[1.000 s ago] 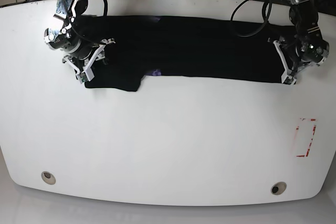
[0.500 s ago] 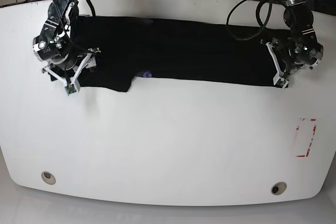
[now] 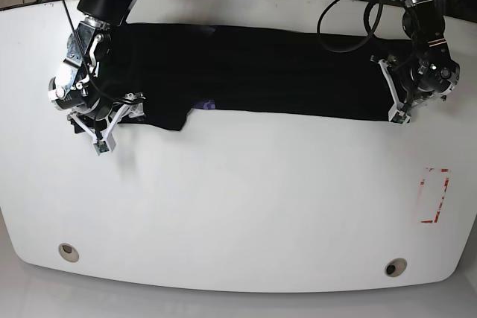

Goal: Layout the t-shirt on the table in an organized manner, then fold the t-shirt properly
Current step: 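Drag the folded t-shirt with both grippers toward the table center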

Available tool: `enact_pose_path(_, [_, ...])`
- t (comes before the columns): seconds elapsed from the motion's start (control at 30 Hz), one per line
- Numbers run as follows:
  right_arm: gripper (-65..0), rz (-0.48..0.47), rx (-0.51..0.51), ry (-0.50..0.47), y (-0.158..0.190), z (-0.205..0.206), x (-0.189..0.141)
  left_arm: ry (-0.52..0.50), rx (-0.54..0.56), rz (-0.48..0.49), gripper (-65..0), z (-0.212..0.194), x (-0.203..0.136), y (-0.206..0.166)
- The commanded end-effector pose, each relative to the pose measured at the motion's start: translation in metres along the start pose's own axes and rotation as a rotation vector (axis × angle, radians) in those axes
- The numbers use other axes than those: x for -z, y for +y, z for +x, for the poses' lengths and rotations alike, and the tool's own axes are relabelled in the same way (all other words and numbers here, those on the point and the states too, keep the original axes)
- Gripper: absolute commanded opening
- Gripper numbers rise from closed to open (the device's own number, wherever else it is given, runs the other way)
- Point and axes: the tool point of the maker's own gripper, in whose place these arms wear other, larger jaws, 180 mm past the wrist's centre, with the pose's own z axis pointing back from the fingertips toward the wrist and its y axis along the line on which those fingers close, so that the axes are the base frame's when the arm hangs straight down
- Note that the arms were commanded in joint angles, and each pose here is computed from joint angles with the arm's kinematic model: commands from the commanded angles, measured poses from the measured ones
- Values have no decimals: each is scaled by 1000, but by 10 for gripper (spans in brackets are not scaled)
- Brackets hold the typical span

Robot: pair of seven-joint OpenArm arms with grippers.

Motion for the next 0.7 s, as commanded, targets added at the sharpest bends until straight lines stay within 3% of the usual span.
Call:
enact_pose_path(0.0, [-76,-2,6,-54,-9,16,0,-29,10,30,-403,9,-8,9])
enact_pose_path(0.2, [-82,25,33,-26,-6,5,10,-34,9,35,-403,10,-9,11])
enact_pose_path(0.37, [-141,45,42,-48,2,6,14,-35,9,34,-403,10,-9,10])
enact_pose_path(0.47, [-212,61,50,-56,10,7,17,-35,9,34,-403,10,-9,10])
enact_pose_path(0.67, [-447,69,52,-63,14,10,18,-35,9,34,-403,10,-9,10])
